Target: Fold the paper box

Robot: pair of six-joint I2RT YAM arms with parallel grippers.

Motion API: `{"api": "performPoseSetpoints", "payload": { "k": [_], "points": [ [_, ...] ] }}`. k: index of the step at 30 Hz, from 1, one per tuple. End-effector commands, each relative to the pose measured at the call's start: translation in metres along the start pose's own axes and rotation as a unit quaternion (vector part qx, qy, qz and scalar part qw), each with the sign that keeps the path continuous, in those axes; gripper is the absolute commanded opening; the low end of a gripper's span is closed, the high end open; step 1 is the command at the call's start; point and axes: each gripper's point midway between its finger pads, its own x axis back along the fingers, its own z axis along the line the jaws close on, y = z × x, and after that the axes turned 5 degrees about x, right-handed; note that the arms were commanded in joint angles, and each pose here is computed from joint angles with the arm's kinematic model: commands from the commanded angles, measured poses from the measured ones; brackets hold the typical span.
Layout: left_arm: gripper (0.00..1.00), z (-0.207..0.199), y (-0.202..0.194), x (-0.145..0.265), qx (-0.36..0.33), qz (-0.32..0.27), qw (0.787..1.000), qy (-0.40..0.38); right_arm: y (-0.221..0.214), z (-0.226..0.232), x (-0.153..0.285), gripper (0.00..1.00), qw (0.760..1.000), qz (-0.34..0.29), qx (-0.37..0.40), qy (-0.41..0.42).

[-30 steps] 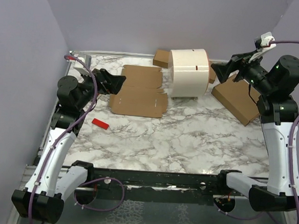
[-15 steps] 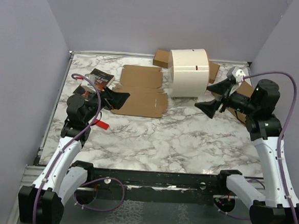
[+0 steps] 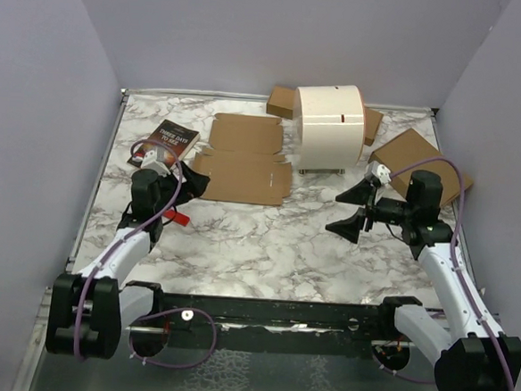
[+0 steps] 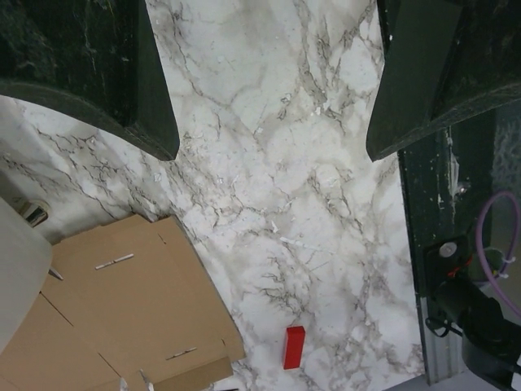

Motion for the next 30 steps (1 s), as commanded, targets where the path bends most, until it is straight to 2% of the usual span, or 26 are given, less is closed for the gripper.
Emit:
{"api": "performPoseSetpoints", "payload": {
  "k": [1,14,18,24,28,30],
  "points": [
    [0.85,0.034,0.031,-0.011,-0.008,-0.055,0.997,0.058,-0.004,-0.012,-0.001,0.99,0.998,-0.004,0.055,-0.012],
    [0.68,0.091,0.022,-0.076,-0.057,0.035,0.988,0.139,-0.005,-0.018,-0.001,0.99,0.998,0.002,0.052,-0.025],
    [0.46,0.094,0.018,-0.096,-0.074,0.062,0.988,0.12,-0.006,-0.02,-0.001,0.99,0.998,0.004,0.052,-0.03],
    [0.33,0.104,0.005,-0.116,-0.084,0.097,0.986,0.108,-0.007,-0.022,-0.001,0.99,0.998,0.006,0.051,-0.035],
    [0.18,0.102,-0.005,-0.118,-0.081,0.106,0.988,0.084,-0.007,-0.023,-0.001,0.99,0.998,0.007,0.052,-0.037],
    [0.06,0.098,-0.006,-0.113,-0.085,0.096,0.989,0.072,-0.008,-0.023,-0.001,0.99,0.998,0.008,0.051,-0.037]
  ]
}}
